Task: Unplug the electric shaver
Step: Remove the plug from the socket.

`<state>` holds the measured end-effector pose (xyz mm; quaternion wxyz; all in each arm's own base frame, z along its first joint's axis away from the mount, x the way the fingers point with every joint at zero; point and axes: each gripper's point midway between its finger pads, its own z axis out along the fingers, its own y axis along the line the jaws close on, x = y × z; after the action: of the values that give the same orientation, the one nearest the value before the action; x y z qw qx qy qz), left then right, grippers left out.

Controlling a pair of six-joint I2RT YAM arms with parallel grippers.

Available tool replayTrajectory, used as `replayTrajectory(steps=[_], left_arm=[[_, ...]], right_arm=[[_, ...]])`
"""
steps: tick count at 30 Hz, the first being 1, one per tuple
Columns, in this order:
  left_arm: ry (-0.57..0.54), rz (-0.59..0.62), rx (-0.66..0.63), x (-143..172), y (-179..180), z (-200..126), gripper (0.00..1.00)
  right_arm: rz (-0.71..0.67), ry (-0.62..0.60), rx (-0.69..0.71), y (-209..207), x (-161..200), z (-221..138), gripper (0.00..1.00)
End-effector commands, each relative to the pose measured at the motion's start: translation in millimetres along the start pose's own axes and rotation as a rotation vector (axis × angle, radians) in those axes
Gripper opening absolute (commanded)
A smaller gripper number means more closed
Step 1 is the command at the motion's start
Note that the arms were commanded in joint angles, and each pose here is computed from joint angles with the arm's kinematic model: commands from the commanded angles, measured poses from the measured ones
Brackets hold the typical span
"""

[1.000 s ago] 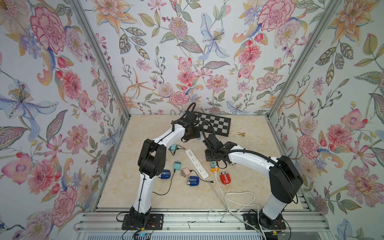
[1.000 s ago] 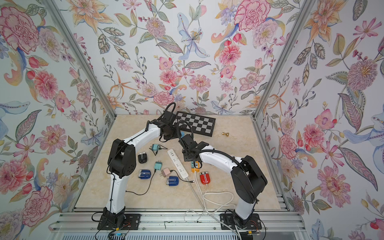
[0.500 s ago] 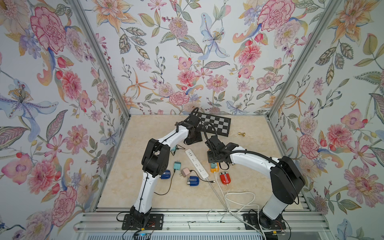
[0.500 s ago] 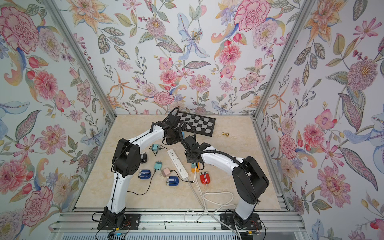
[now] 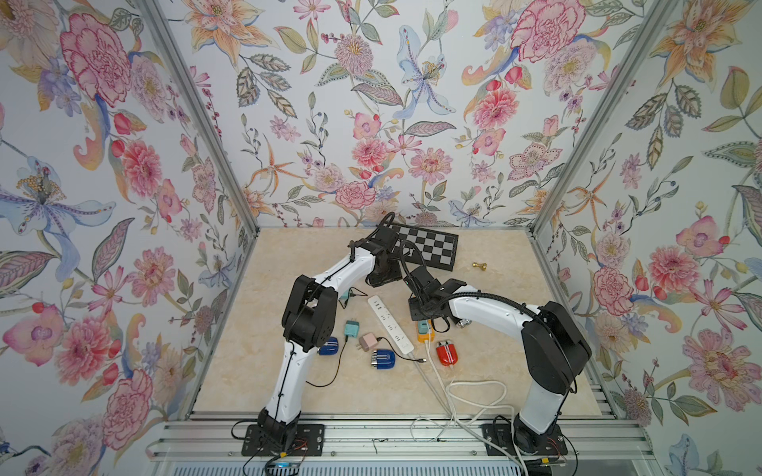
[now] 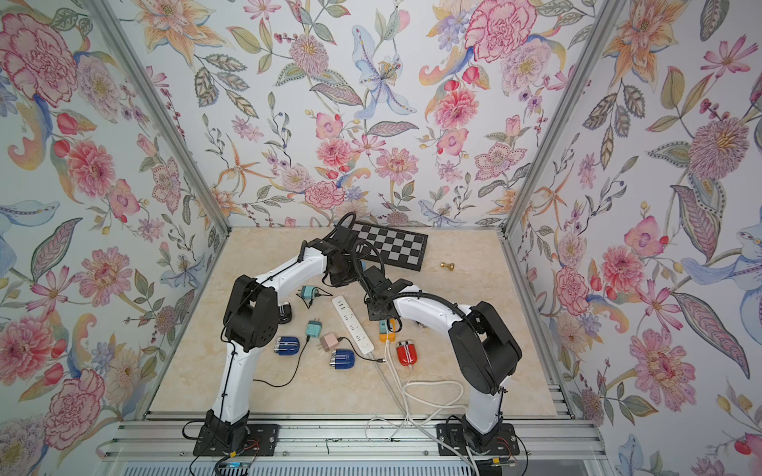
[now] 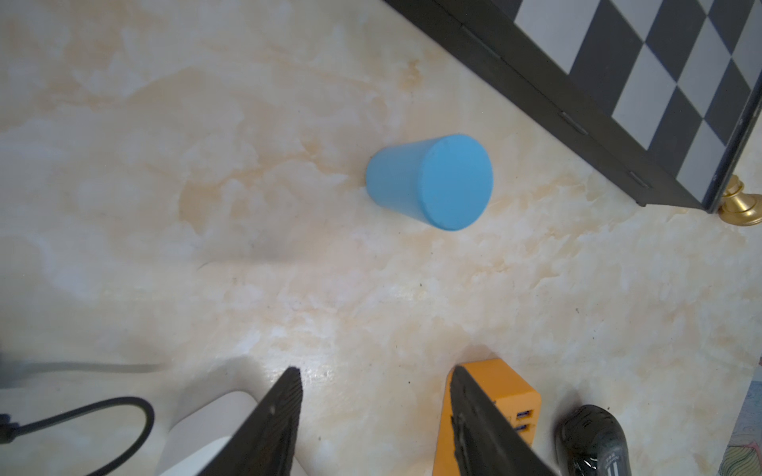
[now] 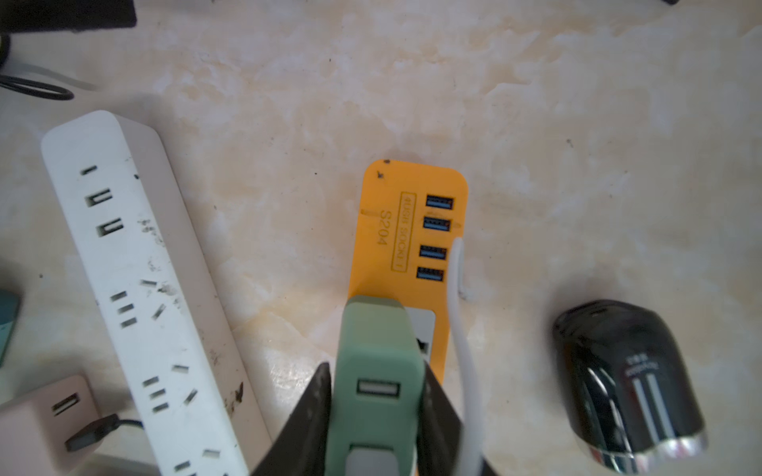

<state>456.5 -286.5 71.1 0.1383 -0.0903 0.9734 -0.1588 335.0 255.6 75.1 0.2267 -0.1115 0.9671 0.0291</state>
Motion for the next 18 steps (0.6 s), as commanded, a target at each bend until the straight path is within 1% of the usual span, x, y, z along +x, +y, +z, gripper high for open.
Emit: replayTrajectory(steps=[1,5,8,11,13,18], left_arm=[[0.018,-0.049,-0.067,5.4,13.8,0.0,0.6],[0.052,-0.106,-0.075,18.6,20.3,-1.2,0.59],[0.073,-0.162,-0.088,27.0,24.8,-1.7,0.59],[0.069,-0.214,-0.095,26.7,23.6,-5.0,0.6],[0.071,-0.242,-0.092,25.9,19.4,-6.4,0.6],[0.097,-0.259,-0.087,30.2,5.8,-2.9,0.61]], right_arm=[[-0.033,0.021,-0.039,7.7,0.5,-1.6,0.27],[-0.093,-0.034,-0.114,25.0,-1.4,-10.1,0.27],[-0.129,-0.046,-0.166,34.2,2.0,-12.5,0.26],[-0.167,-0.048,-0.216,41.9,6.8,-15.3,0.24],[-0.193,-0.066,-0.255,47.5,7.7,-19.7,0.24],[-0.233,-0.087,-0.259,47.0,9.8,-22.1,0.25]])
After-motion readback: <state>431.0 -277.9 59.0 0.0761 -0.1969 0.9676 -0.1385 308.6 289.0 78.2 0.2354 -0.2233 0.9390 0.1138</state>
